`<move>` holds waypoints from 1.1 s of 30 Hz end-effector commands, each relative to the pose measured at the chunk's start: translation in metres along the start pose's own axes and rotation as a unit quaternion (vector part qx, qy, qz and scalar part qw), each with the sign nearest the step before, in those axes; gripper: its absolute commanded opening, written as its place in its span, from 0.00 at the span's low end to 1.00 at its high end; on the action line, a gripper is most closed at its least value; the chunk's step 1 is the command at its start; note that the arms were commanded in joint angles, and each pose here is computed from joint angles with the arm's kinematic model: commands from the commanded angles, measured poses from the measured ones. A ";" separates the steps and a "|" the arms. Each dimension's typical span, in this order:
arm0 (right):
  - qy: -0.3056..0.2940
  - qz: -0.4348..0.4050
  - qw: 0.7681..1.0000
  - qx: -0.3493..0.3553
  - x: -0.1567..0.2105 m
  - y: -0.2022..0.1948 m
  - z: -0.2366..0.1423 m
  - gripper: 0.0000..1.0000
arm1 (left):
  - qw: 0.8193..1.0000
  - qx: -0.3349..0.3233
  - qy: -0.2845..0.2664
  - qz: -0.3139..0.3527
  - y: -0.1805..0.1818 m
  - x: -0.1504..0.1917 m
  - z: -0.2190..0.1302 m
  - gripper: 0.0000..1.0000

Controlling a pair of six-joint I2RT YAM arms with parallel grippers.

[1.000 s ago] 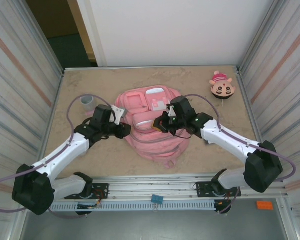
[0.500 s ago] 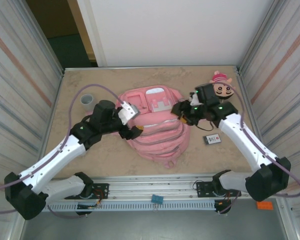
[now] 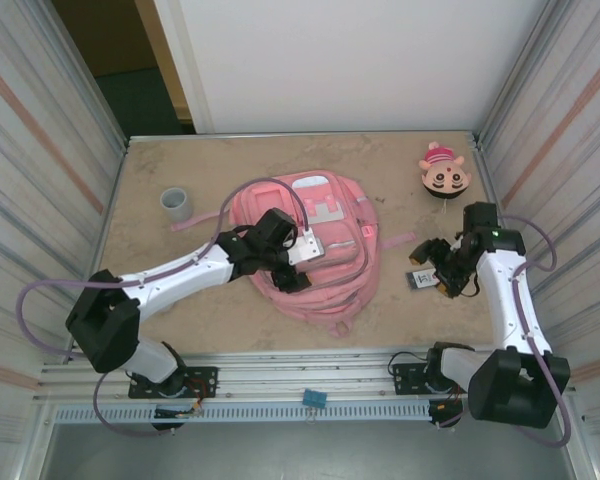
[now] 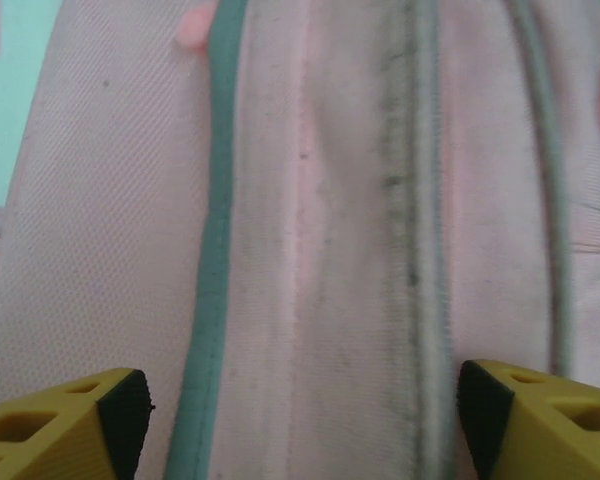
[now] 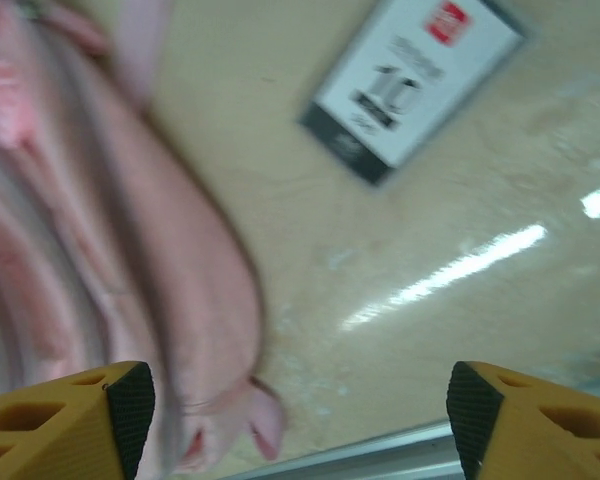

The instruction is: Pack the student bag

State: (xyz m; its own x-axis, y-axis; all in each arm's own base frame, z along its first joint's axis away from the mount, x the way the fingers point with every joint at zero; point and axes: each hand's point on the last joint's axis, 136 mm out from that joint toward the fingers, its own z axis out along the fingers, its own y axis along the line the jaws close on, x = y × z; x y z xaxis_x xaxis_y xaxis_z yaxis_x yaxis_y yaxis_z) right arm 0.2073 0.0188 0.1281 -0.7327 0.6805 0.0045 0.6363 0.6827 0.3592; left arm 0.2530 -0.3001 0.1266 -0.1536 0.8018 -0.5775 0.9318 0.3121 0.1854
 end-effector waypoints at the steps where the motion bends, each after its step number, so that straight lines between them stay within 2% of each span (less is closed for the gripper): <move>1: 0.001 0.007 1.000 0.026 0.002 -0.021 0.007 0.79 | 0.998 -0.056 -0.023 0.007 0.025 -0.021 -0.008 0.73; 3: -0.003 0.019 0.999 0.028 -0.001 -0.026 0.014 0.79 | 0.998 -0.054 -0.033 0.010 0.026 -0.025 -0.011 0.67; 6: -0.003 0.026 0.999 0.030 -0.004 -0.029 0.024 0.79 | 0.996 -0.047 -0.070 0.014 0.023 -0.041 -0.024 0.52; 9: 0.006 0.032 0.999 0.029 -0.006 -0.029 0.033 0.79 | 0.992 -0.068 -0.105 0.005 0.033 -0.054 -0.035 0.55; 14: 0.007 0.033 0.999 0.031 -0.009 -0.029 0.037 0.79 | 0.991 -0.090 -0.095 -0.026 0.056 -0.053 -0.032 0.55; 17: 0.002 0.038 0.999 0.030 -0.012 -0.028 0.040 0.79 | 0.992 -0.080 -0.099 -0.020 0.053 -0.054 -0.030 0.43; 18: 0.004 0.042 0.999 0.026 -0.013 -0.027 0.042 0.79 | 0.992 -0.075 -0.099 -0.017 0.051 -0.054 -0.029 0.38; 21: 0.013 0.052 0.998 0.015 -0.014 -0.022 0.049 0.80 | 0.992 -0.060 -0.107 -0.014 0.046 -0.057 -0.032 0.12; 23: 0.016 0.054 0.998 0.015 -0.015 -0.020 0.053 0.81 | 0.992 -0.052 -0.118 -0.012 0.041 -0.060 -0.037 0.05; 33: 0.015 0.083 0.994 0.067 -0.030 -0.029 0.079 0.87 | 0.986 -0.062 -0.153 -0.011 0.043 -0.073 -0.057 0.03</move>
State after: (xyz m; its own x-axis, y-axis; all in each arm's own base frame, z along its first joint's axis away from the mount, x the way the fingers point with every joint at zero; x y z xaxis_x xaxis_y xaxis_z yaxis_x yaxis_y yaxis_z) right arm 0.2262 0.0059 0.0524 -0.6560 0.7493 0.0912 0.7422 0.6183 0.2585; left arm 0.2792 -0.3118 0.1859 -0.1091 0.6775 -0.7274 0.8983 0.3806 0.2197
